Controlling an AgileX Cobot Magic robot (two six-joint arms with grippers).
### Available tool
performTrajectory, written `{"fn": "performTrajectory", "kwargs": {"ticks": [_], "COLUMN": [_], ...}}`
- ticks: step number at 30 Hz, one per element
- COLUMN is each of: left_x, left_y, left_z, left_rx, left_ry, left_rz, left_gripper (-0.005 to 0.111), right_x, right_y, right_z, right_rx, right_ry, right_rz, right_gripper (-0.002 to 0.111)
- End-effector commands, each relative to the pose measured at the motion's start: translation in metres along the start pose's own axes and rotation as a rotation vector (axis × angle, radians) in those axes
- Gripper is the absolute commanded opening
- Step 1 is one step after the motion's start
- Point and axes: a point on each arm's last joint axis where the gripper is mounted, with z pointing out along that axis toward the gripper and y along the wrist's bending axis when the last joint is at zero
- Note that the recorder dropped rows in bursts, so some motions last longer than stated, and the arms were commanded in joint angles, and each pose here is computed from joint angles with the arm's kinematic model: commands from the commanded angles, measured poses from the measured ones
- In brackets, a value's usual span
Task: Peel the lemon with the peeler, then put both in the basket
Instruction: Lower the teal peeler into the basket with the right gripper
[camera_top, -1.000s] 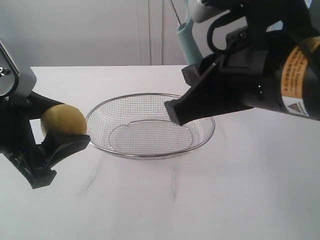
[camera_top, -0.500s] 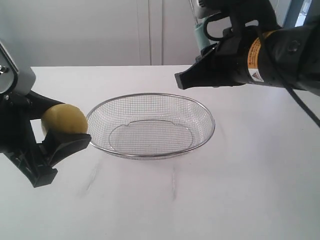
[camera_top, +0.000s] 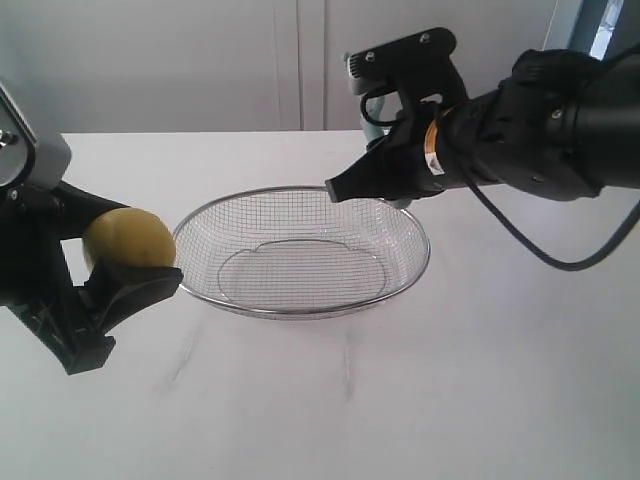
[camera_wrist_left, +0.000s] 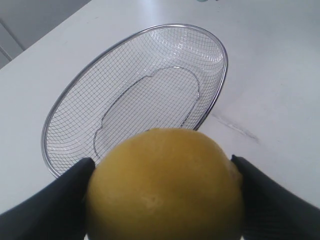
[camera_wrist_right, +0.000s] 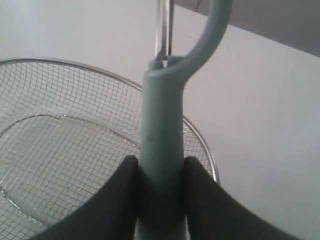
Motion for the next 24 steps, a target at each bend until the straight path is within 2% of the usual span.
{"fn": "performTrajectory", "kwargs": {"ticks": [1, 6, 11, 16, 24], "left_x": [0.0, 0.0, 0.0, 0.0, 0.0], "left_y": [-0.003, -0.003, -0.003, -0.003, -0.003], "left_z": [-0.001, -0.001, -0.001, -0.001, -0.001], "left_rx": [0.013, 0.013, 0.013, 0.013, 0.013], "left_ry": [-0.007, -0.007, -0.007, -0.007, -0.007], "left_rz": [-0.025, -0.025, -0.025, -0.025, -0.025], "left_gripper": [0.0, 0.0, 0.0, 0.0, 0.0], "right_x": [-0.007, -0.012, -0.016, -0.017, -0.011], "right_y": [0.003, -0.001, -0.014, -0.022, -0.019], "right_z": [0.005, 0.008, 0.013, 0.025, 0.065], "right_rx": [-0.049, -0.123, -0.211, -0.222, -0.226], "right_ry": [0.02, 0.13, 0.212, 0.268, 0.299], "right_rz": [-0.046, -0.092, -0.071, -0.068, -0.066], "right_gripper": [0.0, 0.0, 0.0, 0.0, 0.0]}}
